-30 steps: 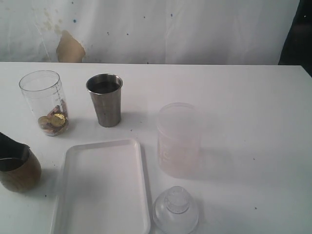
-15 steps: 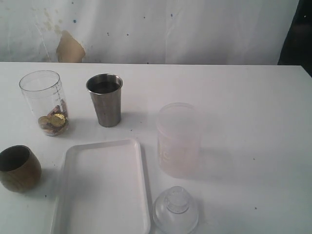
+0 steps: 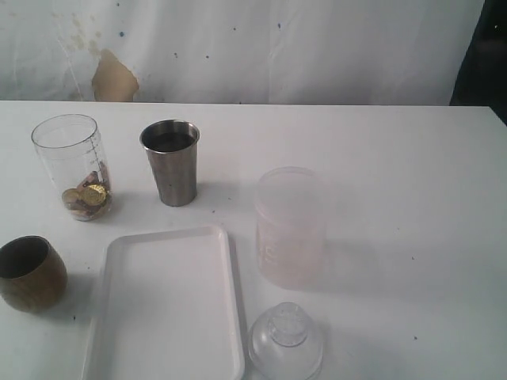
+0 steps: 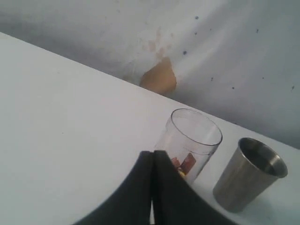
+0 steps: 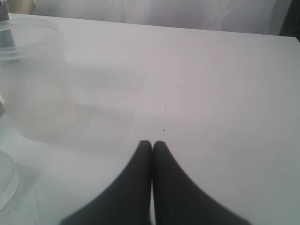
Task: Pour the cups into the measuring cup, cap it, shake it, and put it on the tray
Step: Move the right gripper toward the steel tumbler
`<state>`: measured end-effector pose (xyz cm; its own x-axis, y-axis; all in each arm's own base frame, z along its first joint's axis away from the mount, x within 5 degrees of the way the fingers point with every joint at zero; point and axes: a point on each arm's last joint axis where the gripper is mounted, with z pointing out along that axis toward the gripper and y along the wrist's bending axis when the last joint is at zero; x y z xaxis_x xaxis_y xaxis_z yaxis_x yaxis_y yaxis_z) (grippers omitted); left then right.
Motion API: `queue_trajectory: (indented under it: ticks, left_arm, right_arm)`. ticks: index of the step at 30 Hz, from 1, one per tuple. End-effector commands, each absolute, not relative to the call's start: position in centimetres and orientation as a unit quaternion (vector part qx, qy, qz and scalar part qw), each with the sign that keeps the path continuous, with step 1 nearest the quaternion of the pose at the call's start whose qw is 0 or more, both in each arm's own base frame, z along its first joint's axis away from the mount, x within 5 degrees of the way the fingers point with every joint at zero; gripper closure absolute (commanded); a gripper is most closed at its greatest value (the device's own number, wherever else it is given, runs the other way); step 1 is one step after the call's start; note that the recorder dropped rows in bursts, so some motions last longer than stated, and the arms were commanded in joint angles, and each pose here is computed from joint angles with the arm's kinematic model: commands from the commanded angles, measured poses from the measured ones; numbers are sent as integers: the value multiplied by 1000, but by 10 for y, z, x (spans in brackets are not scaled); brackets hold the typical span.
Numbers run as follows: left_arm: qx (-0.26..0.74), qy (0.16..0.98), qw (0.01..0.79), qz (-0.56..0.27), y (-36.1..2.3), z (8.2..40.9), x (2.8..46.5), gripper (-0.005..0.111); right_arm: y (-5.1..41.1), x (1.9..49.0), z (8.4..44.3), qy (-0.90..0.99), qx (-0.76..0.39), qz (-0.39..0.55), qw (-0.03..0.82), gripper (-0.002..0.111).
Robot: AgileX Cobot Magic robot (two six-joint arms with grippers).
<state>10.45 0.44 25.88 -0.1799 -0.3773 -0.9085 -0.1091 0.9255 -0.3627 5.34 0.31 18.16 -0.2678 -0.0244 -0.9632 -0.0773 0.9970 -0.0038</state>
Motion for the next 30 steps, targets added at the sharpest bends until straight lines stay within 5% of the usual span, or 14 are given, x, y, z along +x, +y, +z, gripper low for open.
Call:
queue_trajectory:
  ticks: [1, 14, 30]
  left_arm:
    - [-195, 727, 650, -111, 8, 238, 92, 107]
    - [-136, 679, 712, -115, 3, 212, 66, 107]
    - [-29, 737, 668, -105, -8, 200, 62, 107]
  right_arm:
    - [3, 53, 182, 793, -32, 24, 608, 108]
    - [3, 53, 182, 793, -32, 24, 608, 108]
    - [3, 53, 182, 791, -33, 23, 611, 108]
